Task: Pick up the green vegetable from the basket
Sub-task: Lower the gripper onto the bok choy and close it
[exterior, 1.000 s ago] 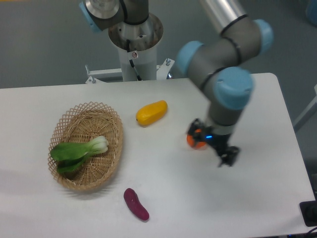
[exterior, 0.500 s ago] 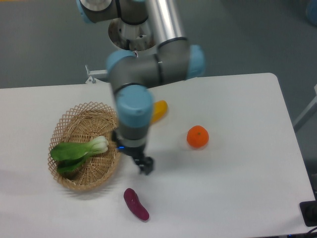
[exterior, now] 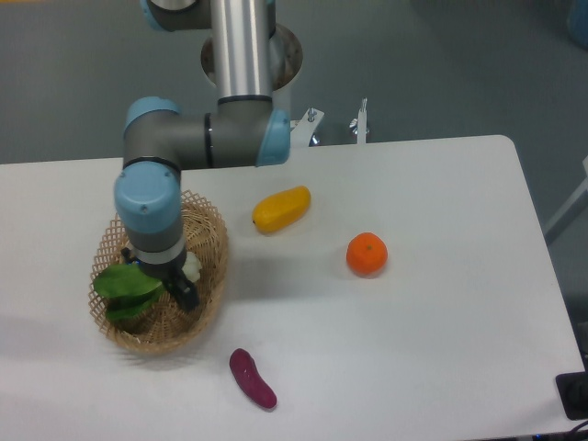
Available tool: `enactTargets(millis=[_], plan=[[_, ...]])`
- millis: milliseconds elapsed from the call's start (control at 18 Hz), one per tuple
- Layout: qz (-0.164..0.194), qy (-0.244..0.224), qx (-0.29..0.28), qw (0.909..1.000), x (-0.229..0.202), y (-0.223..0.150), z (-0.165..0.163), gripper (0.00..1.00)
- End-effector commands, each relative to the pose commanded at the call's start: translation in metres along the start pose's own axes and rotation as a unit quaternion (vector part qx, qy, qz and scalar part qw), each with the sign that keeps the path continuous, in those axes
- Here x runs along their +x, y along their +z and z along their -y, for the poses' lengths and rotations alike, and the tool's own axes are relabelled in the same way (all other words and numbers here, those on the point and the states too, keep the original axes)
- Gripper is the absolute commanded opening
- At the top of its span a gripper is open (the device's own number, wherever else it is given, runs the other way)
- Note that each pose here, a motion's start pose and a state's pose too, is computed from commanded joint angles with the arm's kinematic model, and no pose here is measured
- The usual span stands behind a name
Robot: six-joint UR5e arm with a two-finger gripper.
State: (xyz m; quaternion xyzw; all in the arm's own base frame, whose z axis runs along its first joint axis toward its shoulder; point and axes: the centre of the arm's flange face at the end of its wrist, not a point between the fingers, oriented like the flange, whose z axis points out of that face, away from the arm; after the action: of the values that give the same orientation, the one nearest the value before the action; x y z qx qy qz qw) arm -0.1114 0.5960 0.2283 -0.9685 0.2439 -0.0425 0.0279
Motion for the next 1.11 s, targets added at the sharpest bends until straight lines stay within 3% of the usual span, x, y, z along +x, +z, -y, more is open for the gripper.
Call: enactTargets(millis=[389,444,500,556,667,778,833,1111], plan=[[-0.015,-0.011,-0.012,0.9998,0.007,0.024,0.005,1.00],[-0.017,-0.011,-0.014,0.9997,0.008,0.028,0.006,0.94],[-0.018,-0.012,-0.015,0.9997,0.007,0.029,0.007,0.81],[-0.018,-0.020,-0.015,0.9995,0.005,0.031,0.008,0.59],[-0.011,-0.027,-0.010,0.9995,0.003,0.022,0.011,0.32],[0.000,-0.026,0.014,0.9995,0.002,-0.007,0.017,0.15],[0.000,-0.029,0.028,0.9992,0.001,-0.018,0.016,0.11],[-0.004,-0.057,0.042,0.9975,-0.016,-0.052,-0.010,0.10]])
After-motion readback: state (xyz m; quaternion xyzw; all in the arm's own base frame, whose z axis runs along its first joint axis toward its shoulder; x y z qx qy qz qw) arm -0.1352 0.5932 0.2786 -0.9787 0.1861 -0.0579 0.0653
